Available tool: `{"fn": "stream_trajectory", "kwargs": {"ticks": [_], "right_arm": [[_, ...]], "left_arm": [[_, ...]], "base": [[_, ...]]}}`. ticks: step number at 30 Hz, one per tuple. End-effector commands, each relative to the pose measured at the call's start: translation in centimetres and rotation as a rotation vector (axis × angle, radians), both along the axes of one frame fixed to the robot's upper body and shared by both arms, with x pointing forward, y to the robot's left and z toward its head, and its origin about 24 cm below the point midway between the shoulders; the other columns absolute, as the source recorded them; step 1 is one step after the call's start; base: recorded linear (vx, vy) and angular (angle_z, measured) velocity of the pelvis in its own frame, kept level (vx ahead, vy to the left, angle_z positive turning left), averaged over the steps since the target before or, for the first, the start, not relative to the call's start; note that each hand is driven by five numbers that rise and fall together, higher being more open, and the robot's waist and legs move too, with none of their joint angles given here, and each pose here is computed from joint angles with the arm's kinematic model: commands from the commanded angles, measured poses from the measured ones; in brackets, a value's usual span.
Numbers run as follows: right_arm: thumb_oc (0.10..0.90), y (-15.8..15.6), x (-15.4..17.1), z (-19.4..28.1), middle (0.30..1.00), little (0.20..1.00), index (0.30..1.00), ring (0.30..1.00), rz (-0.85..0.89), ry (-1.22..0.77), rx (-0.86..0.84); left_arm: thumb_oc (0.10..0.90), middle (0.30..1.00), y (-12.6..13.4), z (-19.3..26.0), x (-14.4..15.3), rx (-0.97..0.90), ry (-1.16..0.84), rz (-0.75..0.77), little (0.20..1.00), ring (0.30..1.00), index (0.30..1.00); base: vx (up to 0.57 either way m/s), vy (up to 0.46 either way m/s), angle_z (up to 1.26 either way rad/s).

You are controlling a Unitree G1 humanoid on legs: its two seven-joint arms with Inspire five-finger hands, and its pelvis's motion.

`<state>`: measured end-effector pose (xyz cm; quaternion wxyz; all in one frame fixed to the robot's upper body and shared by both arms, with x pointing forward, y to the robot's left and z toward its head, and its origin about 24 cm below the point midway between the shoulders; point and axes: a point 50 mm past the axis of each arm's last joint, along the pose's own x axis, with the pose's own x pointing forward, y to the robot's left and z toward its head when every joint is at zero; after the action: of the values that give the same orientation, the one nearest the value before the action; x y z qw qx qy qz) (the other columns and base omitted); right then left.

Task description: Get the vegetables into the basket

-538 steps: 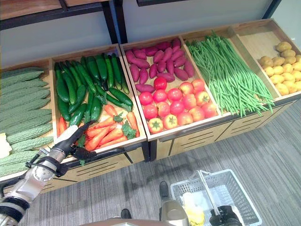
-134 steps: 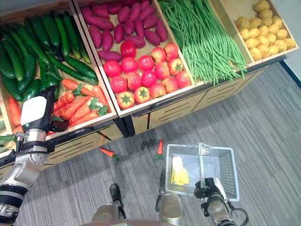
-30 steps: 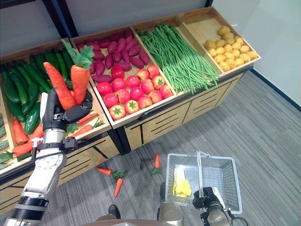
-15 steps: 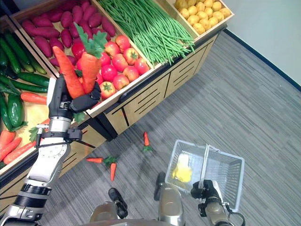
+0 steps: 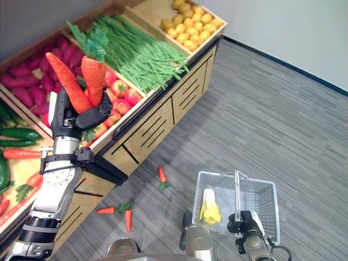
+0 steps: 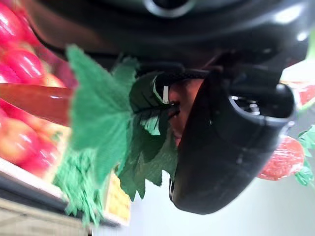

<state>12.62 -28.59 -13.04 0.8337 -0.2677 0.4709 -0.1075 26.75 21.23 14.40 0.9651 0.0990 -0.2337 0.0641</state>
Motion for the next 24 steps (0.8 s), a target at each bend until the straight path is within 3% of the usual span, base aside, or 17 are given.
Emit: {"fn": "stream_trajectory", "kwargs": {"ticks": [1,7,14,24], "right_arm": [[0.4,-2.1,-1.4,0.5,0.3,0.3,0.3,0.3,0.026,0.029,-0.101],[0.4,-1.7,-2.6,0.0,0.3,0.3,0.3,0.3,-0.004,0.059,-0.072],[0.4,-0.4,-1.4,-0.2,0.3,0.3,0.3,0.3,0.029,0.036,-0.05],[0.4,0.0,-1.9,-0.5,0.3,0.3,0.3,0.3,0.025,0.041,-0.043]], "left_arm": [[0.4,0.3,-0.5,5.1,-1.5,0.01,-0.314,-0.023,0.3,0.3,0.3],[0.4,0.3,-1.5,5.7,-1.5,0.04,-0.33,-0.093,0.3,0.3,0.3],[0.4,0.3,-1.1,5.5,-1.3,0.057,-0.318,-0.073,0.3,0.3,0.3],[0.4,0.3,-0.7,5.4,-1.3,0.067,-0.295,-0.062,0.3,0.3,0.3]], "base": [[0.05,0.135,-0.63],[0.02,0.225,-0.72],[-0.07,0.177,-0.49],[-0.05,0.001,-0.49]]}}
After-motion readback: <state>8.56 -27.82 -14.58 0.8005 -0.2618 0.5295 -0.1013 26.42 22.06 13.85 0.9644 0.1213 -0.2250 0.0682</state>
